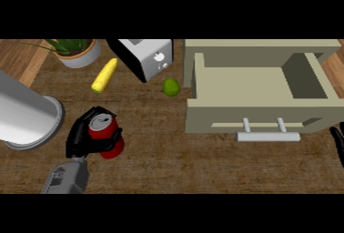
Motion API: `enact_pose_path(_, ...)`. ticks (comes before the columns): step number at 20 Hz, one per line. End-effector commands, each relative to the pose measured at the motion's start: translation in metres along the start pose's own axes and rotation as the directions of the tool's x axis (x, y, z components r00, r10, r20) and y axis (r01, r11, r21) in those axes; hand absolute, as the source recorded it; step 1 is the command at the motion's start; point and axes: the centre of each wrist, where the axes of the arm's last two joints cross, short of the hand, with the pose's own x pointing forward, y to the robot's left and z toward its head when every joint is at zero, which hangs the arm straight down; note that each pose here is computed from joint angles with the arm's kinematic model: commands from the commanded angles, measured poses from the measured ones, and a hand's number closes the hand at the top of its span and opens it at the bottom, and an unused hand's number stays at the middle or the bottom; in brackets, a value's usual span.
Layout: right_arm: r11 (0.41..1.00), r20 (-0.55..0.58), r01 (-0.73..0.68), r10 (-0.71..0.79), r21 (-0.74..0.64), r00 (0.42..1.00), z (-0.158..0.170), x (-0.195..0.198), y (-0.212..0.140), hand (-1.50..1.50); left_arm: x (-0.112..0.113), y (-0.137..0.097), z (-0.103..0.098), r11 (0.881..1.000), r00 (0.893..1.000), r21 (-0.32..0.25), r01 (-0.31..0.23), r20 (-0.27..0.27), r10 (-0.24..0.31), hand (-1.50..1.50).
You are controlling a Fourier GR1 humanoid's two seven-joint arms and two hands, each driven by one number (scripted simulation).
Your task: Pick up the can, place it into the drawer and close the drawer
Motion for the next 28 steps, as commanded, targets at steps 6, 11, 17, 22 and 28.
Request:
enact_pose_path(6,1.0,-0.004,0.0,0.0,-0.013,1.0,0.012,0.011,-0.007,-1.5,0.043,0.005,-0.035,0.997,0.998,0.079,-0.004,0.06,-0.001,1.5)
enact_pose_path(11,1.0,0.011,0.011,-0.011,-0.028,1.0,0.001,0.002,-0.018,-1.5,0.079,-0.042,-0.037,0.999,0.996,0.025,0.027,0.083,-0.029,1.5)
enact_pose_path(17,1.0,0.014,0.0,0.0,-0.016,1.0,-0.003,0.032,0.002,-1.5,0.129,-0.098,-0.059,0.997,0.985,-0.03,0.074,0.16,-0.069,1.5)
enact_pose_path(22,1.0,0.009,-0.001,0.001,-0.024,1.0,0.0,0.018,0.001,-1.5,0.163,-0.125,-0.072,0.994,0.99,-0.084,0.069,0.132,-0.058,1.5)
enact_pose_path(28,1.0,0.03,0.001,0.0,-0.031,1.0,0.007,0.019,-0.013,-1.5,0.202,-0.174,-0.083,0.988,0.983,-0.117,0.105,0.166,-0.084,1.5)
